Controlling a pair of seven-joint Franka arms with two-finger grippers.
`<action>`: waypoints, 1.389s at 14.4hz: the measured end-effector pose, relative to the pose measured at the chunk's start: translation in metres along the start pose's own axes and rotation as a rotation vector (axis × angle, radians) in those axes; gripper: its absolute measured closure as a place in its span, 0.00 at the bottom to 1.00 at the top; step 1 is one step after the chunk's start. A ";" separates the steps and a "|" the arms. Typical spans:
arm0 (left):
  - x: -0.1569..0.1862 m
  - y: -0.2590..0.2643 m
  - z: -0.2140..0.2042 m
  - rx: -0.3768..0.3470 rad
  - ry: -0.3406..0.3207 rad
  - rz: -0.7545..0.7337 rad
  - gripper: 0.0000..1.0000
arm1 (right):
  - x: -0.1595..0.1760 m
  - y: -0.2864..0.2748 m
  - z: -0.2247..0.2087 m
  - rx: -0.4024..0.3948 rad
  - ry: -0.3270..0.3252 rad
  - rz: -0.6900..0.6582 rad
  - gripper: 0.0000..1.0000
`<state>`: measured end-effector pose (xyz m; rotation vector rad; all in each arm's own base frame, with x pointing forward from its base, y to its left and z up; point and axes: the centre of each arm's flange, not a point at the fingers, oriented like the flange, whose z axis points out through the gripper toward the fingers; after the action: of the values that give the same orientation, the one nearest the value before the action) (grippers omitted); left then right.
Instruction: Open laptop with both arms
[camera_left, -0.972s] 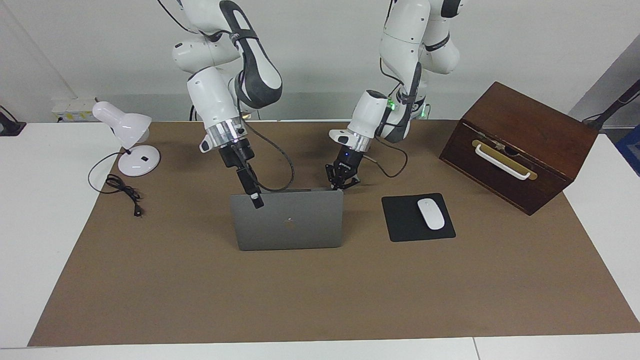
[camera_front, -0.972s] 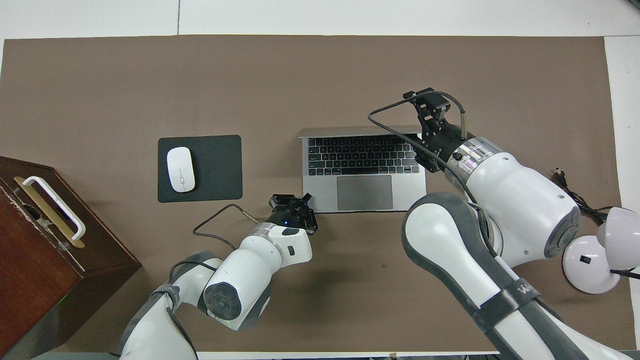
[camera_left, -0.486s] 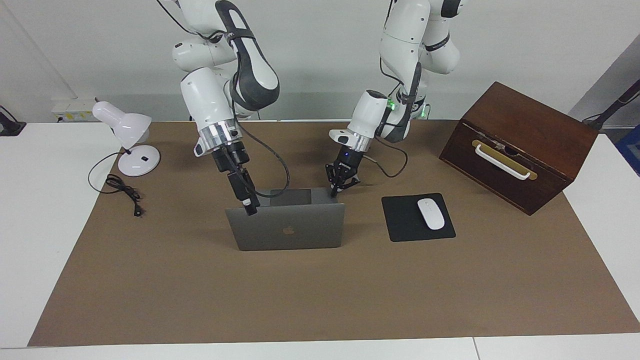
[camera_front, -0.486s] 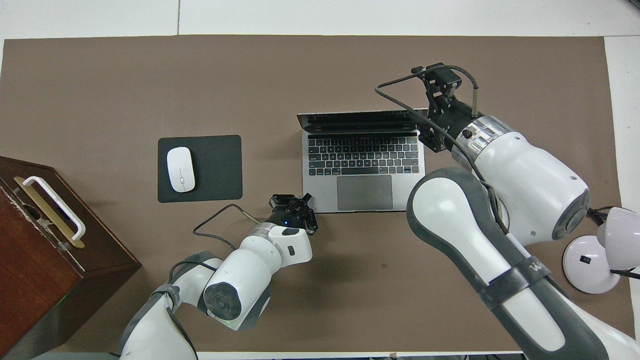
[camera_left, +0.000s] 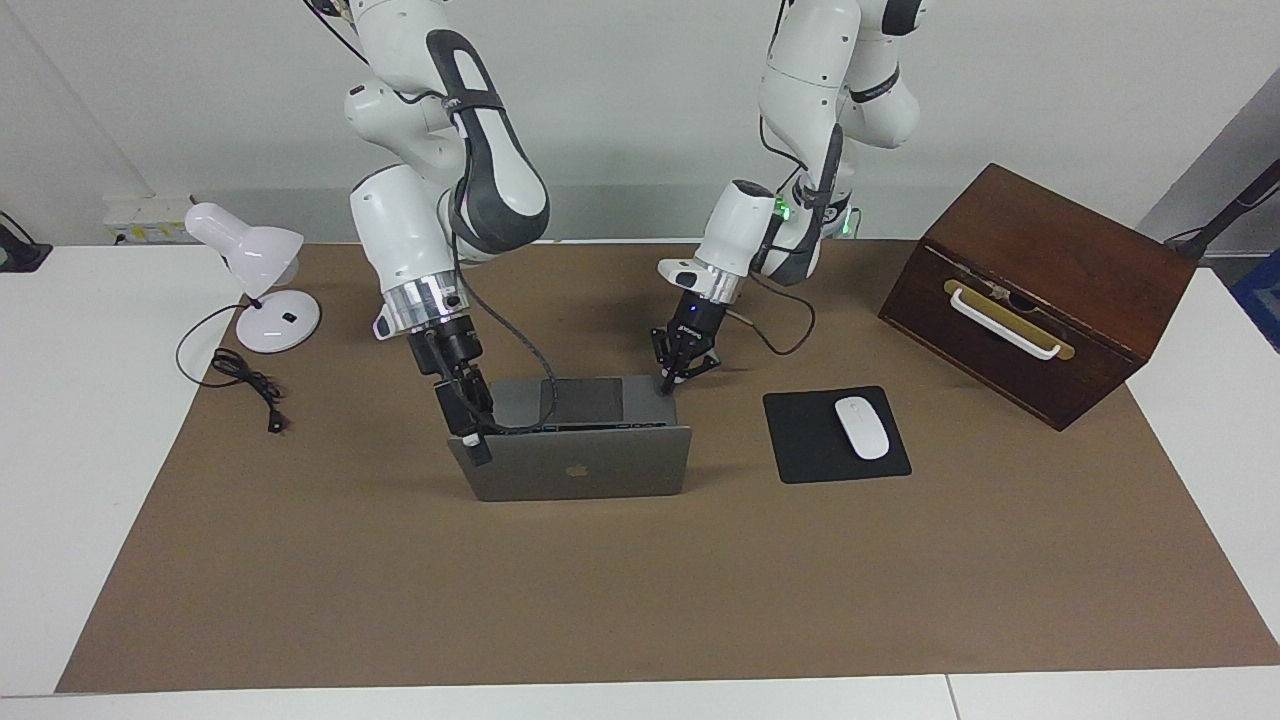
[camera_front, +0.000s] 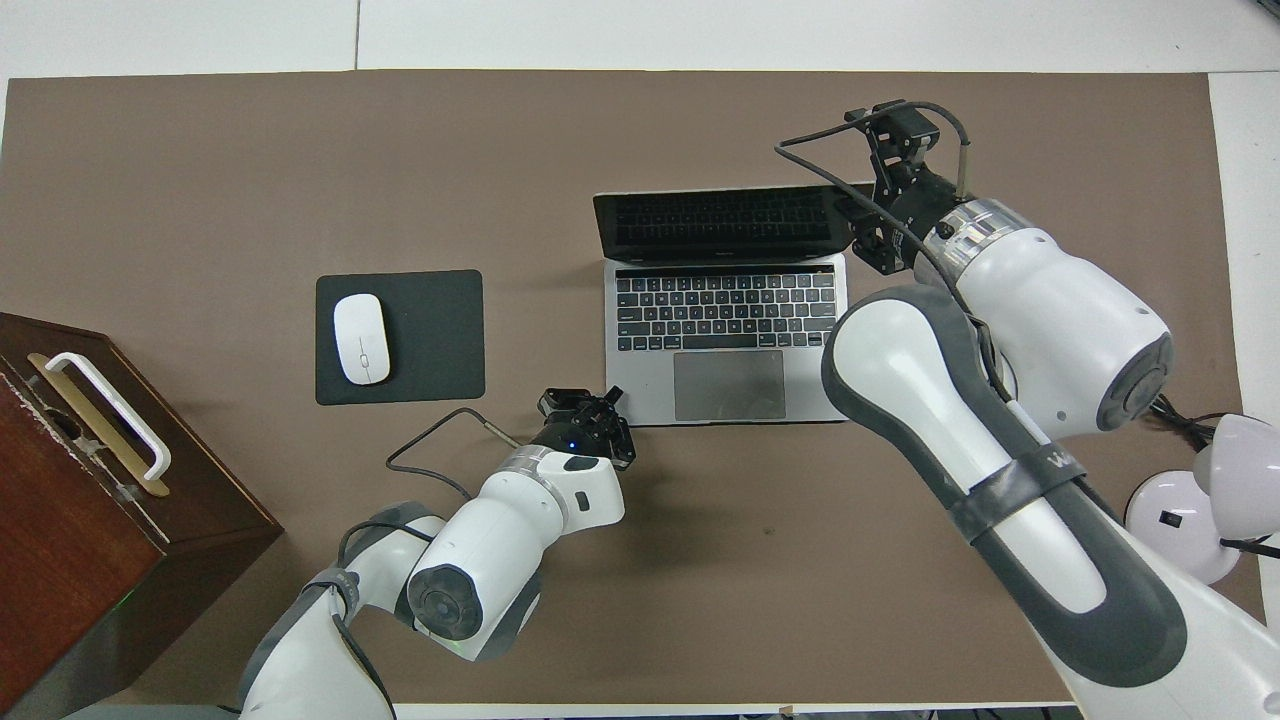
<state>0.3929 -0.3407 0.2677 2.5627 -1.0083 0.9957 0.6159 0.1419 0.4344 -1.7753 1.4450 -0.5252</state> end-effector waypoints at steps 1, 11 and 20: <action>0.000 0.000 0.000 0.000 0.000 0.000 0.99 | 0.002 -0.005 0.002 0.009 0.003 0.001 0.00; 0.000 0.000 0.000 0.000 0.000 0.000 0.99 | -0.030 -0.008 0.008 0.006 -0.064 0.050 0.00; 0.009 -0.006 -0.003 0.010 0.026 -0.067 0.99 | -0.076 -0.118 -0.087 0.307 -0.089 -0.046 0.00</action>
<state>0.4000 -0.3398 0.2763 2.5666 -0.9069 1.0158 0.6069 0.1944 0.5901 -1.5694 1.1945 -0.6466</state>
